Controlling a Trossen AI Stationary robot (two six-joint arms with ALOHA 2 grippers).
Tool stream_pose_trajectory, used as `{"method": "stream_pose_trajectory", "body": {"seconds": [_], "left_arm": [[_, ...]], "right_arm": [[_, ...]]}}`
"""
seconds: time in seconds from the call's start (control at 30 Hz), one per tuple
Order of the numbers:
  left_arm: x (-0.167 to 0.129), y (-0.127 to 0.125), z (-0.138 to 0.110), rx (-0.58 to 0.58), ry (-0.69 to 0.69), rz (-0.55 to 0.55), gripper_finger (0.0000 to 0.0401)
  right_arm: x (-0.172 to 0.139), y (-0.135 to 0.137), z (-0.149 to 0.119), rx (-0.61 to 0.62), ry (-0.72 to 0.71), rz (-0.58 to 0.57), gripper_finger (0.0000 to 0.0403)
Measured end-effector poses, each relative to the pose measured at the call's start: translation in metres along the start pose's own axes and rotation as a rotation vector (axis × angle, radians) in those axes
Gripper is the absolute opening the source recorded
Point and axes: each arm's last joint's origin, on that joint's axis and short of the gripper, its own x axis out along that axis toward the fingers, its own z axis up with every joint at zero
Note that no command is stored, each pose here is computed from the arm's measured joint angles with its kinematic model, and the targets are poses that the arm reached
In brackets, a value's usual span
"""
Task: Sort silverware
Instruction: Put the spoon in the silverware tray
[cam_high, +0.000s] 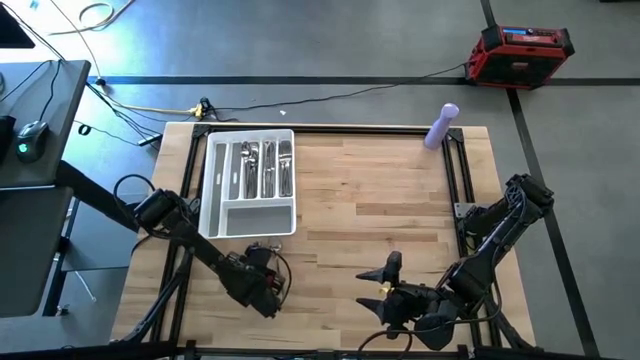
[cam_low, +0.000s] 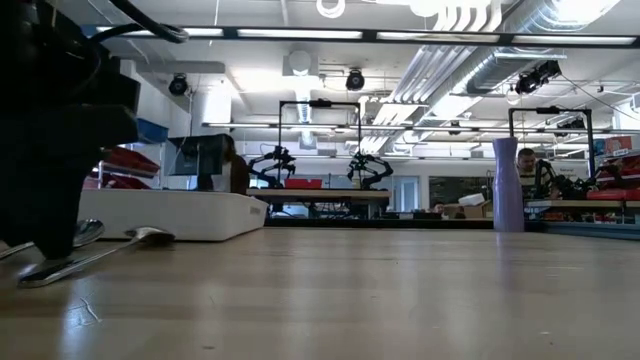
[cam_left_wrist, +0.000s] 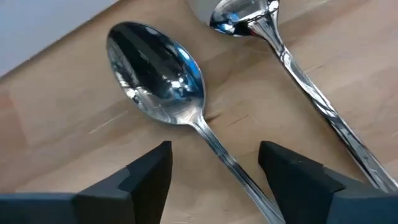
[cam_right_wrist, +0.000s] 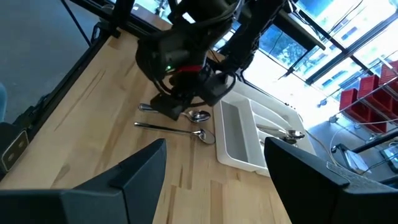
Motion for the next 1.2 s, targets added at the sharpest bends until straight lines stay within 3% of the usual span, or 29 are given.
{"method": "stream_pose_trajectory", "body": {"seconds": [0.13, 0.37, 0.53, 0.6, 0.7, 0.8, 0.93, 1.07, 1.2], "left_arm": [[0.002, 0.001, 0.001, 0.024, 0.016, 0.007, 0.0169], [0.003, 0.001, 0.001, 0.069, -0.008, 0.006, 0.0016], [-0.014, 0.012, 0.008, 0.062, -0.103, 0.056, 0.0008], [-0.037, 0.010, 0.012, 0.037, -0.127, -0.004, 0.0004], [-0.065, 0.016, 0.016, 0.045, -0.210, 0.001, 0.0002], [-0.099, 0.016, 0.019, 0.013, -0.358, -0.117, 0.0000], [-0.131, 0.022, 0.030, 0.002, -0.560, -0.190, 0.0000], [-0.137, 0.027, 0.048, 0.011, -0.662, -0.161, 0.0000], [-0.114, 0.028, 0.075, 0.007, -0.718, -0.056, 0.0000]], "right_arm": [[0.000, 0.000, 0.000, 0.000, 0.001, 0.001, 0.0254], [0.000, 0.000, 0.000, 0.001, 0.001, 0.003, 0.0254], [0.000, 0.000, 0.000, -0.001, 0.001, 0.004, 0.0254], [0.000, 0.000, -0.001, -0.005, 0.004, 0.004, 0.0254], [0.000, 0.000, -0.001, -0.008, 0.006, 0.002, 0.0254], [0.000, 0.000, -0.001, -0.008, 0.005, -0.003, 0.0254], [-0.002, 0.001, -0.001, -0.011, 0.002, -0.002, 0.0254], [-0.002, 0.001, -0.001, -0.020, 0.002, -0.009, 0.0254], [-0.002, 0.001, -0.001, -0.016, 0.002, -0.015, 0.0254]]}}
